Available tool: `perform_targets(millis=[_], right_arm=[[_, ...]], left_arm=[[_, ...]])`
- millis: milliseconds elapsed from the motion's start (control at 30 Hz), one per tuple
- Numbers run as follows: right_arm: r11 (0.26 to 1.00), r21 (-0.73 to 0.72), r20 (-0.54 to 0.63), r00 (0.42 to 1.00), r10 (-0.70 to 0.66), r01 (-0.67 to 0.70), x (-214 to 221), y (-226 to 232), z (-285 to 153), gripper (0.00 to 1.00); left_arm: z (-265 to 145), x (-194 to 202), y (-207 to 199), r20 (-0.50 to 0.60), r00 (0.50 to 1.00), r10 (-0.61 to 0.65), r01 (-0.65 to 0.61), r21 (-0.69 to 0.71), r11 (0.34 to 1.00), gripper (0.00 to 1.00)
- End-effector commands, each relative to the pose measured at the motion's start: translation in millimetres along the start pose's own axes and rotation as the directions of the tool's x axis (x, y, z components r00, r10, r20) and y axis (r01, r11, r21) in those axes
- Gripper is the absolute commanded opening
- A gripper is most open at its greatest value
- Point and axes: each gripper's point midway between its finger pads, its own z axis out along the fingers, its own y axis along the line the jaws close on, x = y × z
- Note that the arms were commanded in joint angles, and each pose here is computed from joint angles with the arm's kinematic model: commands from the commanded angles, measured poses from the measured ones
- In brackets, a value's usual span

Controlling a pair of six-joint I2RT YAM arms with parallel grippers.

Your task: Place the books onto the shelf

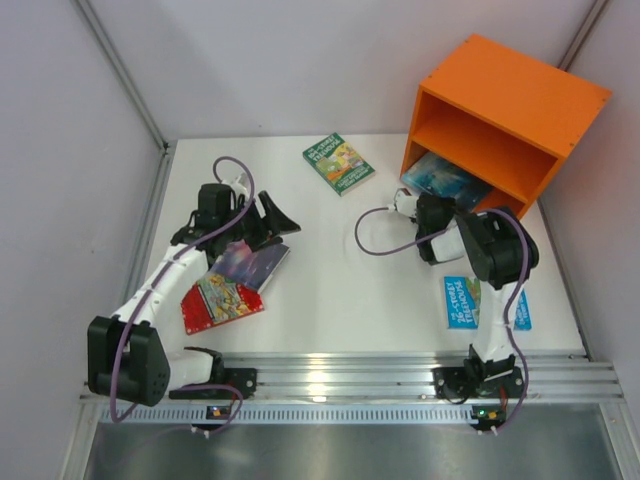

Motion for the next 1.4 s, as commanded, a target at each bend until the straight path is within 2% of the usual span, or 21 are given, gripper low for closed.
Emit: perform_targets(millis=[0, 33, 133, 300, 400, 533, 800, 1367], right_arm=[[0.993, 0.043, 0.062, 0.992, 0.112, -0.114, -21.3, -26.7, -1.8, 0.4], [0.994, -0.005, 0.047, 0.993, 0.106, -0.106, -20.5, -22.3, -6.2, 0.46], [0.987, -0.083, 0.038, 0.989, 0.14, -0.136, -23.6, -18.7, -15.5, 0.54], [0.972, -0.154, -0.03, 0.984, 0.174, -0.176, -21.2, -21.8, -21.7, 0.57], [0.962, -0.177, -0.045, 0.978, 0.202, -0.206, -21.3, -24.5, -26.1, 0.54], [0.963, -0.175, -0.069, 0.978, 0.195, -0.205, -19.7, -25.2, -24.1, 0.4], [0.968, -0.157, -0.093, 0.979, 0.183, -0.196, -15.5, -27.6, -12.5, 0.31], [0.972, -0.125, -0.088, 0.978, 0.191, -0.201, -17.1, -29.8, 6.1, 0.29]], left_arm=[[-8.0, -16.5, -22.6, 0.055, 0.997, 0.062, -0.065, 0.054, 0.996, 0.77], [-8.6, -16.2, -23.5, 0.053, 0.997, 0.063, -0.065, 0.056, 0.996, 0.77], [-10.1, -14.8, -24.9, 0.051, 0.997, 0.061, -0.064, 0.063, 0.996, 0.77], [-15.1, -12.6, -27.8, 0.057, 0.996, 0.066, -0.07, 0.071, 0.995, 0.77], [-17.3, -10.1, -29.2, 0.054, 0.996, 0.066, -0.07, 0.079, 0.994, 0.77], [-20.6, -7.9, -30.0, 0.054, 0.996, 0.073, -0.078, 0.08, 0.994, 0.77], [-23.9, -9.0, -30.2, 0.063, 0.994, 0.089, -0.093, 0.068, 0.993, 0.77], [-22.5, -9.3, -26.1, 0.066, 0.995, 0.08, -0.083, 0.051, 0.995, 0.77]])
